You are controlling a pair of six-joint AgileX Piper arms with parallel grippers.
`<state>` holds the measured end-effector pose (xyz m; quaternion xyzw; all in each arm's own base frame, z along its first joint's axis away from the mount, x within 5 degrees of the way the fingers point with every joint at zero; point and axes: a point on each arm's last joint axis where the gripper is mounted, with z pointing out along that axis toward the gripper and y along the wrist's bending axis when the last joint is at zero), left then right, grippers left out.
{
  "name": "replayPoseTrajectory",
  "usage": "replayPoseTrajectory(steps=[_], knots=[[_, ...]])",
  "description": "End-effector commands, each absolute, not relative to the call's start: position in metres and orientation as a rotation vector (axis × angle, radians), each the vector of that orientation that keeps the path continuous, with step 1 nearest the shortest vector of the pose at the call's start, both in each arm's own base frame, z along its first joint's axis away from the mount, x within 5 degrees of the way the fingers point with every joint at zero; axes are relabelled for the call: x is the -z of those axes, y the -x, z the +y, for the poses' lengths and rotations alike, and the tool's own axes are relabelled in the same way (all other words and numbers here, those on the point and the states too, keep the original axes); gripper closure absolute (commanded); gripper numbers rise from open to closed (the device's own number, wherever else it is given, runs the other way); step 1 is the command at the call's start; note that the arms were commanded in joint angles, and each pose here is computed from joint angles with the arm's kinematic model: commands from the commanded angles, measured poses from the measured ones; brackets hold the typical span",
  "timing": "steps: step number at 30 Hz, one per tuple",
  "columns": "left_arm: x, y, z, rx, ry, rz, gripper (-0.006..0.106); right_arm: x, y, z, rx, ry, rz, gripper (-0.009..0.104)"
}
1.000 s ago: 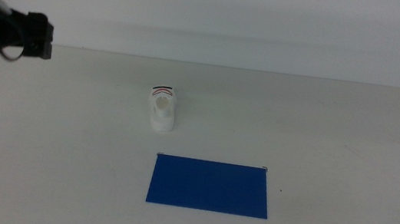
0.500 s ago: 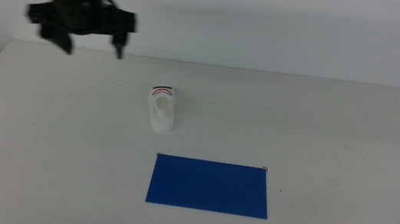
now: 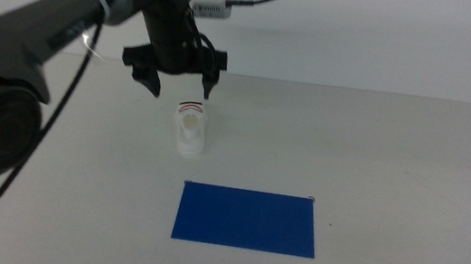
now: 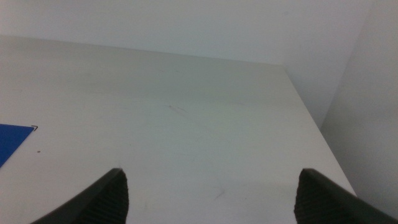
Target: Use one arm to grab the shoe from the table and place it on the mat.
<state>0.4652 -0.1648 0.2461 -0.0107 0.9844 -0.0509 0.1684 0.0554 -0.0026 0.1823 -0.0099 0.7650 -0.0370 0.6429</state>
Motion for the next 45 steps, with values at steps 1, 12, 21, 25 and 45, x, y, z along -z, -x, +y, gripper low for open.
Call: replayPoseTrajectory(steps=[1, 12, 21, 25, 45], knots=[[-0.277, -0.464, -0.169, 0.227, 0.057, 2.707, 0.007, -0.187, -0.057, -0.003, 0.102, 0.035, 1.678, 0.017], [-0.239, -0.483, -0.178, 0.282, 0.096, 2.686, 0.007, -0.187, -0.057, -0.003, 0.102, 0.035, 1.678, 0.017], [-0.226, -0.485, -0.178, 0.278, 0.169, 2.709, 0.017, -0.187, -0.057, -0.003, 0.102, 0.035, 1.678, 0.017], [-0.226, -0.486, -0.177, 0.282, 0.197, 2.708, 0.038, -0.187, -0.057, -0.003, 0.102, 0.035, 1.678, 0.017], [-0.313, -0.444, -0.177, 0.215, 0.145, 2.715, 0.102, -0.187, -0.057, -0.003, 0.102, 0.035, 1.678, 0.017]])
